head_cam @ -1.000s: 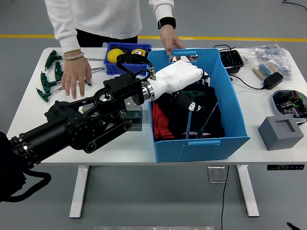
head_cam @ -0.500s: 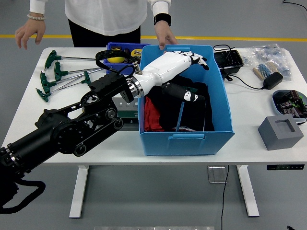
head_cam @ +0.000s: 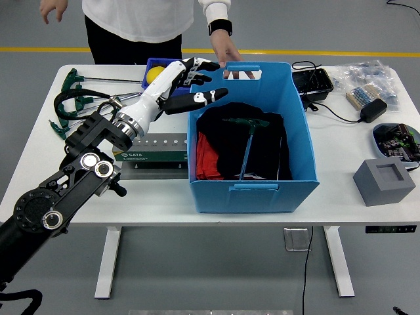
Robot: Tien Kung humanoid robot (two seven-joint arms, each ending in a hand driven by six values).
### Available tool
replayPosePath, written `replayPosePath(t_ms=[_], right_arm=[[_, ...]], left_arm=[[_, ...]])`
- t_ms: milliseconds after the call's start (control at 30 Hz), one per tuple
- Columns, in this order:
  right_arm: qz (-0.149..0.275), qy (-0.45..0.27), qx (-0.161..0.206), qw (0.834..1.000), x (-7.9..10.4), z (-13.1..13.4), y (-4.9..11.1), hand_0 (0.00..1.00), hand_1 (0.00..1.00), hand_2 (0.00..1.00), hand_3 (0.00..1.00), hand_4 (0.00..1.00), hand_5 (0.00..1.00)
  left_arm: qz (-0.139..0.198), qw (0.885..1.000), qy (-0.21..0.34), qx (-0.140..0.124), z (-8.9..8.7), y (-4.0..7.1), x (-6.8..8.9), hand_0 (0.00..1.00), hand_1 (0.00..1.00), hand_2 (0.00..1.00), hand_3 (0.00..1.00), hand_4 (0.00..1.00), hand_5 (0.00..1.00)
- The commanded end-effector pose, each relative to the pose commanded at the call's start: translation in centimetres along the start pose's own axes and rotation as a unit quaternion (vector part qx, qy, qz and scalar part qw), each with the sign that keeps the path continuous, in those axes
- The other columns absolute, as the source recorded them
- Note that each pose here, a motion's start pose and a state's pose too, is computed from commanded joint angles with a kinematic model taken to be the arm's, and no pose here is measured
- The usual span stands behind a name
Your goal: Lift tool from toolbox,place it in box,lift tool from toolbox,place it in box
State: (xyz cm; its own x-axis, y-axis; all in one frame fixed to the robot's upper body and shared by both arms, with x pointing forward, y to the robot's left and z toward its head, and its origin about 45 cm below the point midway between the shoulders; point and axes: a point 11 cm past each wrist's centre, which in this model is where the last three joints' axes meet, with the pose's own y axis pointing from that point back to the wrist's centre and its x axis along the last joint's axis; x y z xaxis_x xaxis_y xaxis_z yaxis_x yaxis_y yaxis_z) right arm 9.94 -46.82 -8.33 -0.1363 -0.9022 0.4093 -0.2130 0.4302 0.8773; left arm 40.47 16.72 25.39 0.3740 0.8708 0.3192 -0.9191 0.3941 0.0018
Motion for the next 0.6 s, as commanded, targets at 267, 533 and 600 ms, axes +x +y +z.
replayPosePath(t_ms=[267, 533, 600], right_arm=[[0.001, -0.005, 0.007, 1.0, 0.2, -0.5, 0.0, 0.671, 0.66, 0.723, 0.573, 0.774, 0.717], [0.002, -0.01, 0.006, 1.0, 0.2, -0.3, 0.0, 0.669, 0.66, 0.724, 0.573, 0.773, 0.717], [0.002, -0.011, 0.005, 1.0, 0.1, -0.2, 0.0, 0.669, 0.66, 0.724, 0.573, 0.773, 0.717]], left_arm=[[0.088, 0.986, 0.142, -0.005, -2.7, 2.9, 1.4, 0.748, 0.754, 0.831, 0.746, 0.923, 0.573], [0.163, 0.964, 0.206, -0.029, -4.9, 6.9, 2.1, 0.745, 0.752, 0.826, 0.755, 0.925, 0.58], [0.178, 0.959, 0.221, -0.024, -5.9, 8.3, 2.0, 0.745, 0.752, 0.826, 0.755, 0.925, 0.58]])
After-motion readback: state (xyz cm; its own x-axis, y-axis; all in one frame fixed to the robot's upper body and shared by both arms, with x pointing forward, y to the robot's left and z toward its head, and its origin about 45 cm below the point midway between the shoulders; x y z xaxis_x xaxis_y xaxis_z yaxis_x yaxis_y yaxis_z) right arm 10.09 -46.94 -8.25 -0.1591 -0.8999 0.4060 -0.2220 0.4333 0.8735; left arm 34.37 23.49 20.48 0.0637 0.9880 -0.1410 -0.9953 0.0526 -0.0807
